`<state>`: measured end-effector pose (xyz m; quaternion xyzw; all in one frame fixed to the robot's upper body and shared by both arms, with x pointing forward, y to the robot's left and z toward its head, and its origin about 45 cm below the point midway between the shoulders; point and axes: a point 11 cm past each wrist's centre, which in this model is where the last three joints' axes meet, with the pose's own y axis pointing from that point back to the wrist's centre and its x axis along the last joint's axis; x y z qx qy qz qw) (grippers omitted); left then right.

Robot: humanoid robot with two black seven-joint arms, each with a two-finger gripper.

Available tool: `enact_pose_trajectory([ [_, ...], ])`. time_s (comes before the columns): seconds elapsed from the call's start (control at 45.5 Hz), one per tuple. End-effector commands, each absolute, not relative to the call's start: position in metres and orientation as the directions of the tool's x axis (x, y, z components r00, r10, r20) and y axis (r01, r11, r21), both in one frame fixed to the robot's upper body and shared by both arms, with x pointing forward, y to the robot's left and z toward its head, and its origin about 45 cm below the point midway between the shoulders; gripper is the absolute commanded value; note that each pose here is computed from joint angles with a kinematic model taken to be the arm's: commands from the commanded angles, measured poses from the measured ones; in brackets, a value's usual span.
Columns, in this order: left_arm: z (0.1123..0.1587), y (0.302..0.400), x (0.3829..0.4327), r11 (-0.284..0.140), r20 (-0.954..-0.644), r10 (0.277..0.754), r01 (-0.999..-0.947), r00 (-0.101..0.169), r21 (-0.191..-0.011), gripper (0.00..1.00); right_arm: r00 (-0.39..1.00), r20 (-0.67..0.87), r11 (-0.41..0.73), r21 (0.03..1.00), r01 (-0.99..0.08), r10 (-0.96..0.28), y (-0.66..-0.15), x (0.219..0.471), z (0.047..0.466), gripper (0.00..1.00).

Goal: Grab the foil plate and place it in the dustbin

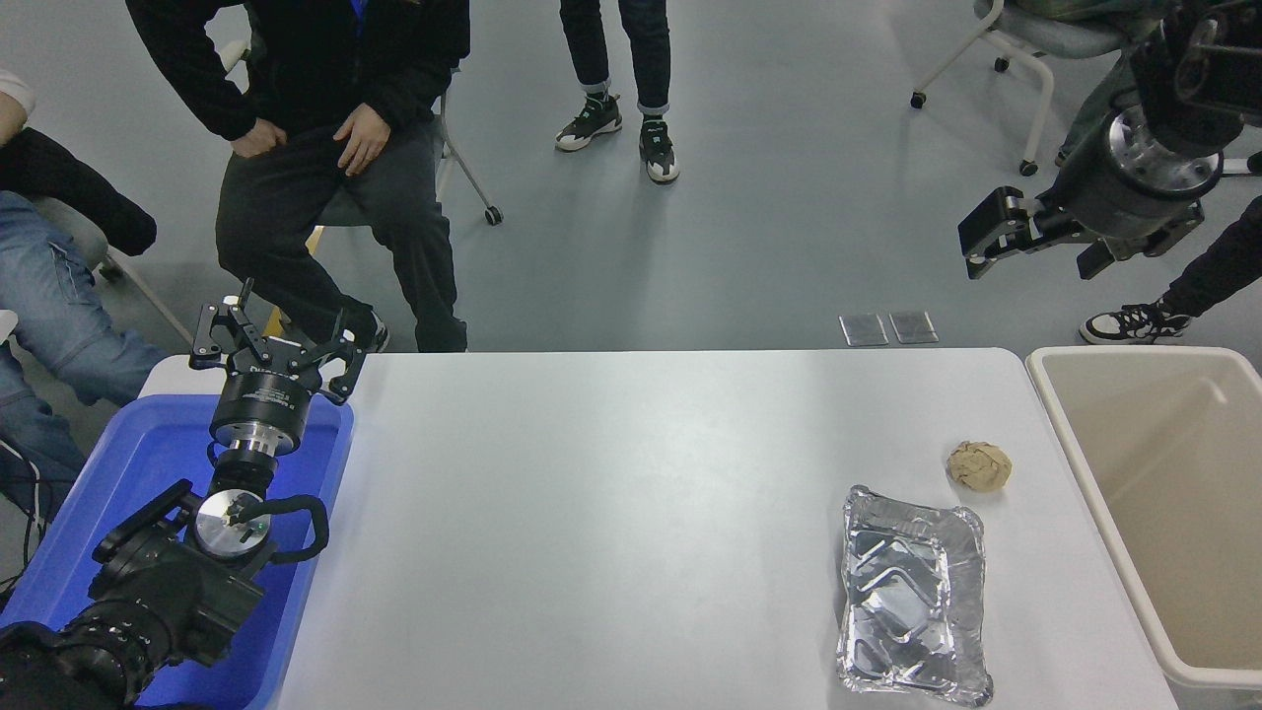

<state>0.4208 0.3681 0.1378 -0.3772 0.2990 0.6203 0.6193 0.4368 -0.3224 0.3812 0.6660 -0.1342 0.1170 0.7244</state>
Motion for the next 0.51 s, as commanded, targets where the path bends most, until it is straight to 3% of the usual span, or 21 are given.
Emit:
enact_pose_trajectory([
  [0.0,0.1378,0.3681,0.4208,-0.054,-0.838,0.543,-0.9939,0.052,-0.096,0.99,0.937,0.349,0.088,0.934,-0.347,-0.007,-0.322,0.437,0.381,1.00],
  [0.484,0.1379,0.3682,0.4208,-0.055,-0.839,0.542,-0.9938,0.051,-0.096,0.99,0.937,0.349,0.118,0.932,-0.343,-0.031,-0.339,0.434,0.382,1.00],
])
